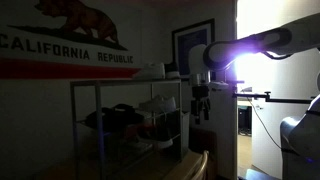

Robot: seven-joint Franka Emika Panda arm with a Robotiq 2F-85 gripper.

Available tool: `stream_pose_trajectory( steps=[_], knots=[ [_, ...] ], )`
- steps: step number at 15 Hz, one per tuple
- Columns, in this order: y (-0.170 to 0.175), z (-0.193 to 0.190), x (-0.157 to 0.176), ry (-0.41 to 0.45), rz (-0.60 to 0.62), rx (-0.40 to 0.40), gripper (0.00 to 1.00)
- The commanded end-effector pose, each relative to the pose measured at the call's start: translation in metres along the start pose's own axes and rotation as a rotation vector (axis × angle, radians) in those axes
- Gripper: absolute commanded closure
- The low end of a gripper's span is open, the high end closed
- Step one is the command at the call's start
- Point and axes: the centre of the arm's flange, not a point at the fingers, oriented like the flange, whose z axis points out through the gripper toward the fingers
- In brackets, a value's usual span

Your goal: Move the white shoe from the top shelf to the middle shelf

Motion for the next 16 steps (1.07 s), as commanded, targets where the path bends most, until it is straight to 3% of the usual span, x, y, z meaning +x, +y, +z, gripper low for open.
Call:
stream_pose_trajectory(
  steps=[1, 10, 16],
  knots=[
    [0.0, 0.0, 0.0, 0.0, 0.0, 0.0, 0.0],
    [-0.004, -0.007, 0.01, 0.011, -0.004, -0.008, 0.0],
    [-0.016, -0.062, 0.045, 0.062, -0.032, -0.048, 0.0]
  ],
)
